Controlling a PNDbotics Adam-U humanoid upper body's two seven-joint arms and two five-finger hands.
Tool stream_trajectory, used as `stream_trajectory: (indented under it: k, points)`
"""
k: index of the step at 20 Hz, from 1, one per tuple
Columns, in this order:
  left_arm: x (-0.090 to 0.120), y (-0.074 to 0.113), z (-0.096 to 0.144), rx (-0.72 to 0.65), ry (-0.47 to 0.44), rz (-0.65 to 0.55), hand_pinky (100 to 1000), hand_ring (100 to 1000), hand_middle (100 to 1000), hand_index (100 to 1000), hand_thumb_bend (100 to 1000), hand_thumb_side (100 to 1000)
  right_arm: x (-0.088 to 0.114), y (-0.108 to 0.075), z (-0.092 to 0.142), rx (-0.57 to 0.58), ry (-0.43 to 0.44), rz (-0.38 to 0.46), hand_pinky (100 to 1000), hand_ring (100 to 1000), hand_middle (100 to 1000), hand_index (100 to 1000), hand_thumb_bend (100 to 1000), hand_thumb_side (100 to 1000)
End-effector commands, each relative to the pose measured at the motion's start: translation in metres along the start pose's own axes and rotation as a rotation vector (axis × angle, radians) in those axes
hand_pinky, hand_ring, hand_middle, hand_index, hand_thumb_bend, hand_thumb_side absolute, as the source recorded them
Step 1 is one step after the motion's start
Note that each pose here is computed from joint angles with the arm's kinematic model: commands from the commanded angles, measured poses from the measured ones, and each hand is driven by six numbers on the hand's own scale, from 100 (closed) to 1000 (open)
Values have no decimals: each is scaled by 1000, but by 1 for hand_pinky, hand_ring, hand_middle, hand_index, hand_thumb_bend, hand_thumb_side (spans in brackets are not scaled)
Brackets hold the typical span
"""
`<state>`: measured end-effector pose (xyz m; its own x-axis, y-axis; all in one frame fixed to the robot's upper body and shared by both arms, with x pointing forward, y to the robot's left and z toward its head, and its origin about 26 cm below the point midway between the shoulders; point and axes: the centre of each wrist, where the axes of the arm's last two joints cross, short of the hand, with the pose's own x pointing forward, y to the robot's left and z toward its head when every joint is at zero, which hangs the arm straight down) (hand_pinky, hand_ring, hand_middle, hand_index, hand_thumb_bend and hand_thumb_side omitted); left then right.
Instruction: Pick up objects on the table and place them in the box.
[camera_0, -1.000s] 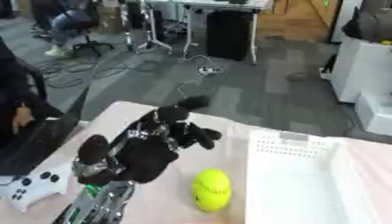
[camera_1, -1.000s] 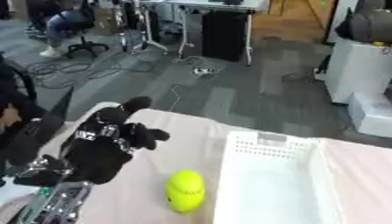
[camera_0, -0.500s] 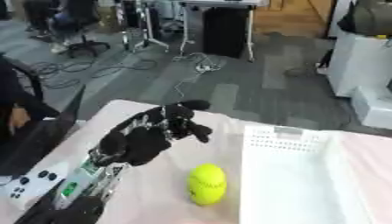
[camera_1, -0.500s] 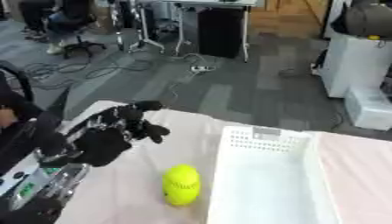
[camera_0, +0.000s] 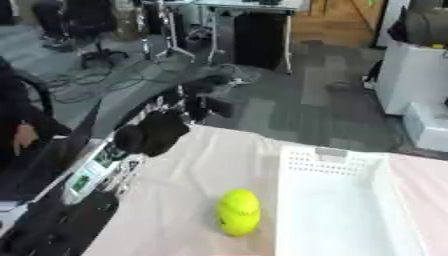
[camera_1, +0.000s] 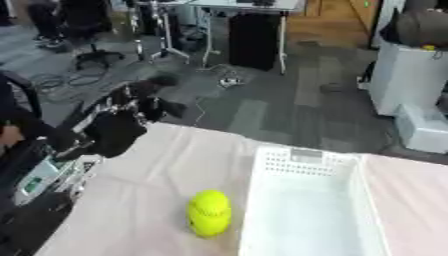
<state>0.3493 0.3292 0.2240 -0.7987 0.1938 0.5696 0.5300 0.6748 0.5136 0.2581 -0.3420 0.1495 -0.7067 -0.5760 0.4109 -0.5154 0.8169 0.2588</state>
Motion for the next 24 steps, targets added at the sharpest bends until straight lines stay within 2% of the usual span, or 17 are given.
stream_trajectory:
  k: [1,4,7,15,24]
  points:
    - [16,20,-12,-342,-170,-286,945,821,971,960,553,739,6,0,-6,41,16,18,100,324,378,723,353,732]
    - [23,31,-22,-468,-168,-414,956,835,969,964,554,754,6,0,-6,43,23,18,100,324,377,723,353,732]
    - [27,40,-31,-567,-144,-492,954,835,960,963,563,754,6,1,-6,45,30,17,100,324,377,723,353,732]
    - [27,48,-53,-702,-94,-588,950,839,941,959,621,784,6,1,-7,46,38,12,100,324,377,723,353,733]
    - [16,48,-63,-780,-34,-647,943,844,939,957,643,798,6,1,-7,46,38,9,100,324,378,724,353,734]
